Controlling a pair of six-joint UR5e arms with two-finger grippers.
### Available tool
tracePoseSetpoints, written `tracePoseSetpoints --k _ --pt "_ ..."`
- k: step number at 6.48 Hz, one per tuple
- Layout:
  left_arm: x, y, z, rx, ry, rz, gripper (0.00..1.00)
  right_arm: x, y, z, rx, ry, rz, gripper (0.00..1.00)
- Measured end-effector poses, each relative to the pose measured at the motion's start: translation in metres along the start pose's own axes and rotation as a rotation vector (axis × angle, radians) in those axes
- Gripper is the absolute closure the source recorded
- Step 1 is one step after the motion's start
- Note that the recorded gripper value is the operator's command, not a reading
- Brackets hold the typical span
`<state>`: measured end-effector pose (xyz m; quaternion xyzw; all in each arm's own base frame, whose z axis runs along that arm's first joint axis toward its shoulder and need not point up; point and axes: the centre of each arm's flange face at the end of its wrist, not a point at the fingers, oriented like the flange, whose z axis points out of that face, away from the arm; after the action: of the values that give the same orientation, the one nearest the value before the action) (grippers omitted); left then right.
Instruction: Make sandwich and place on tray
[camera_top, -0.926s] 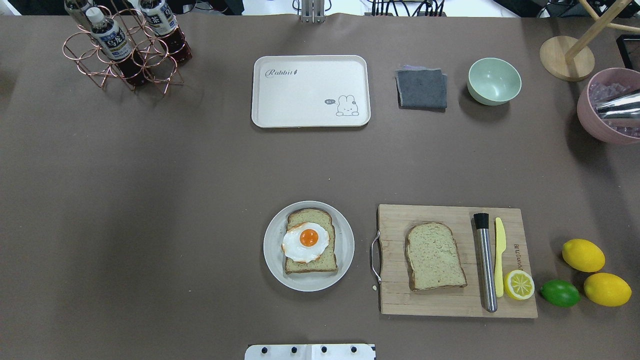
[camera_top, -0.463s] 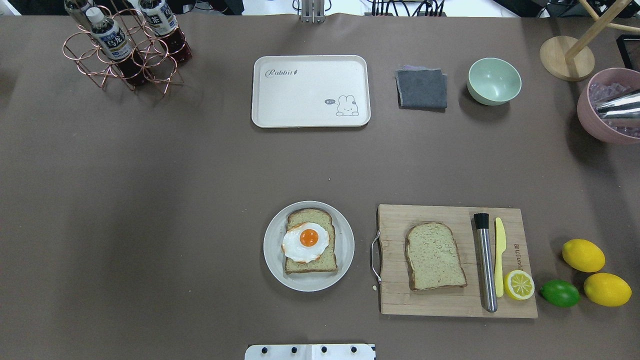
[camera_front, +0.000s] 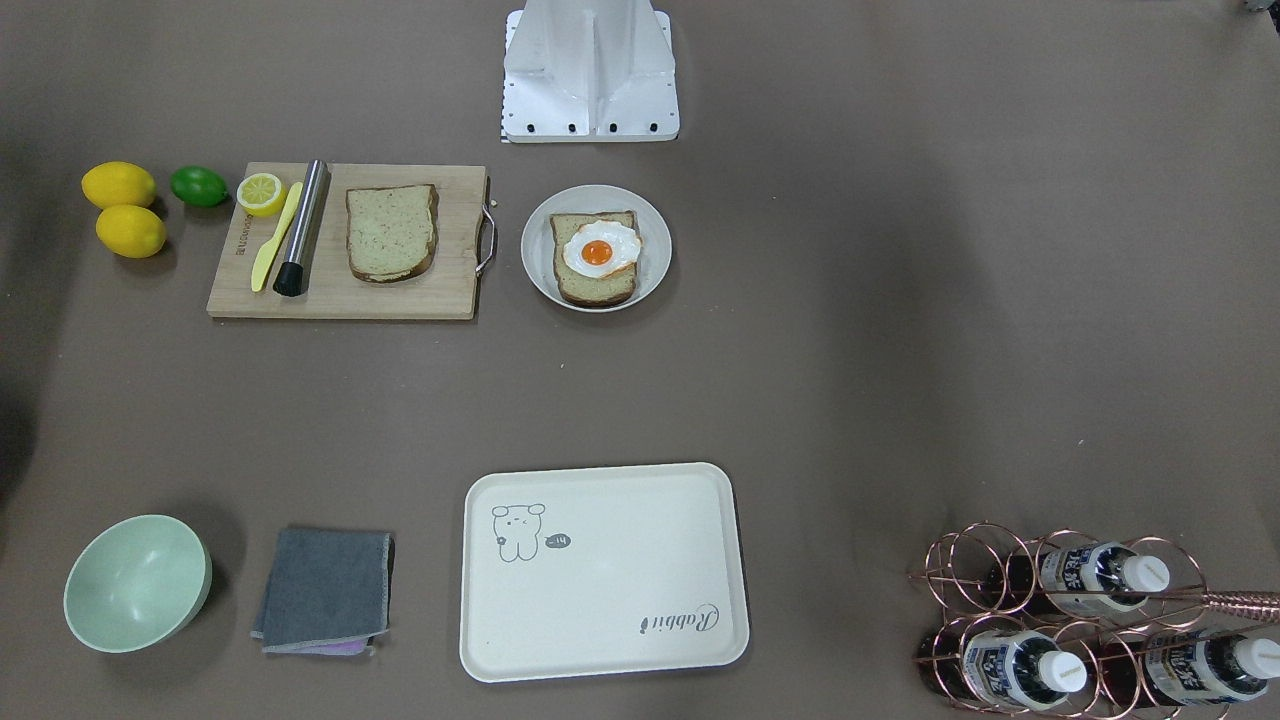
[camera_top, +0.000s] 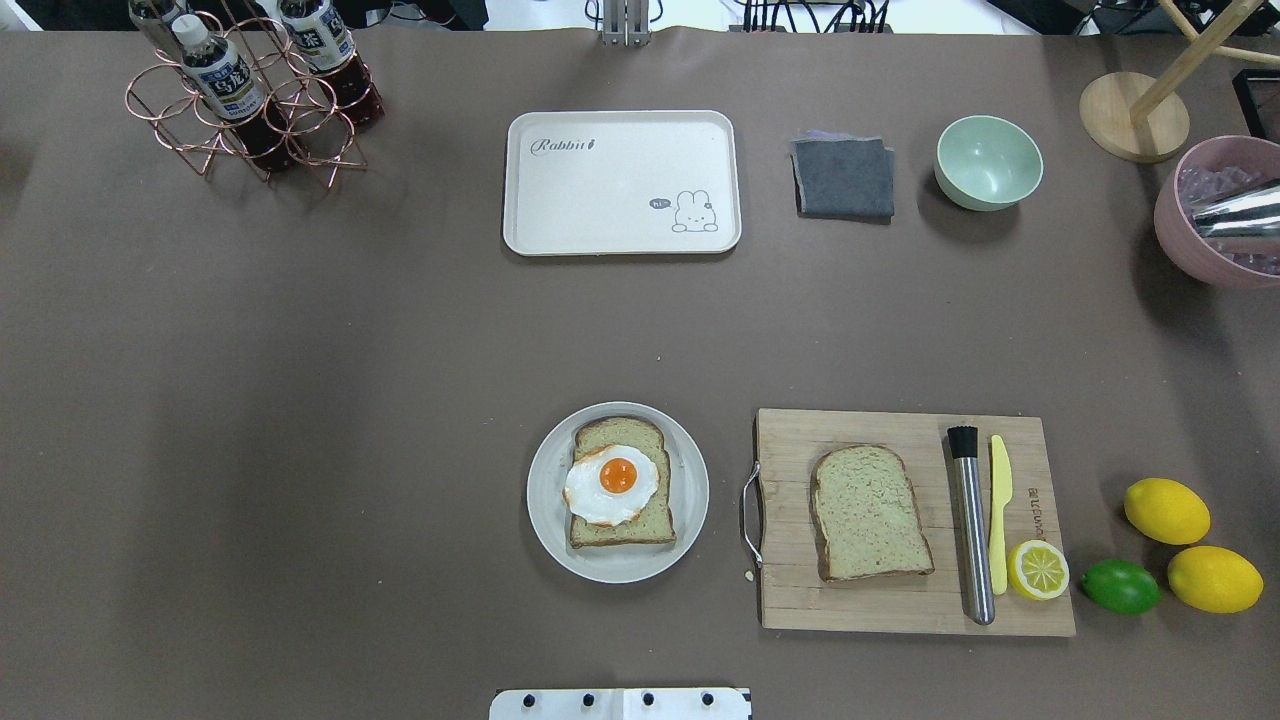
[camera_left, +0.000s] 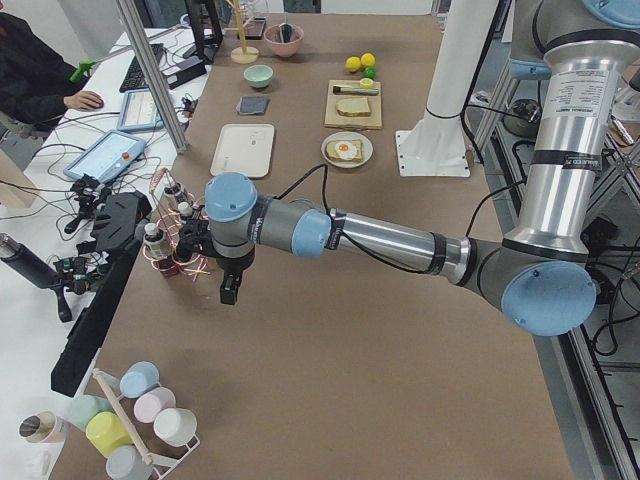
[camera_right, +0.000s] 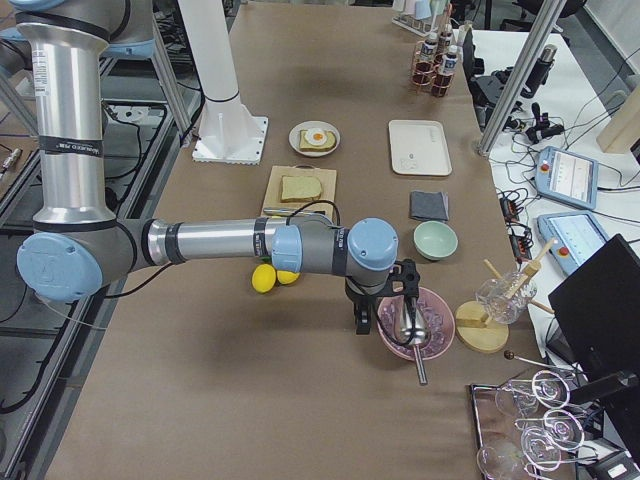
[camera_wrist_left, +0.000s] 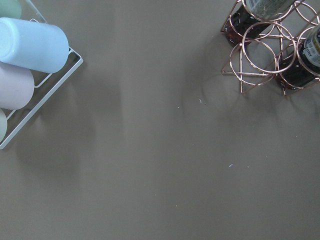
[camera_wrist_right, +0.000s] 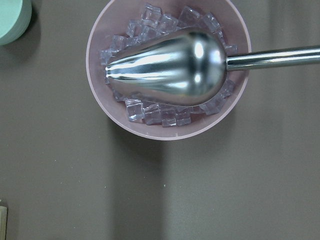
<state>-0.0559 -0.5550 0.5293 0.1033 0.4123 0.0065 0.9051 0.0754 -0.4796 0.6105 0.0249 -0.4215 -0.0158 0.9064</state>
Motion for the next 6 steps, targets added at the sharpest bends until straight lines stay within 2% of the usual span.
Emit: tracePoseSetpoints --k 6 --pt "0.0085 -0.0051 -0.0014 0.011 0.005 0.03 0.02 -0.0041 -0.0077 -0.0009 0.002 0.002 -0.007 0.01"
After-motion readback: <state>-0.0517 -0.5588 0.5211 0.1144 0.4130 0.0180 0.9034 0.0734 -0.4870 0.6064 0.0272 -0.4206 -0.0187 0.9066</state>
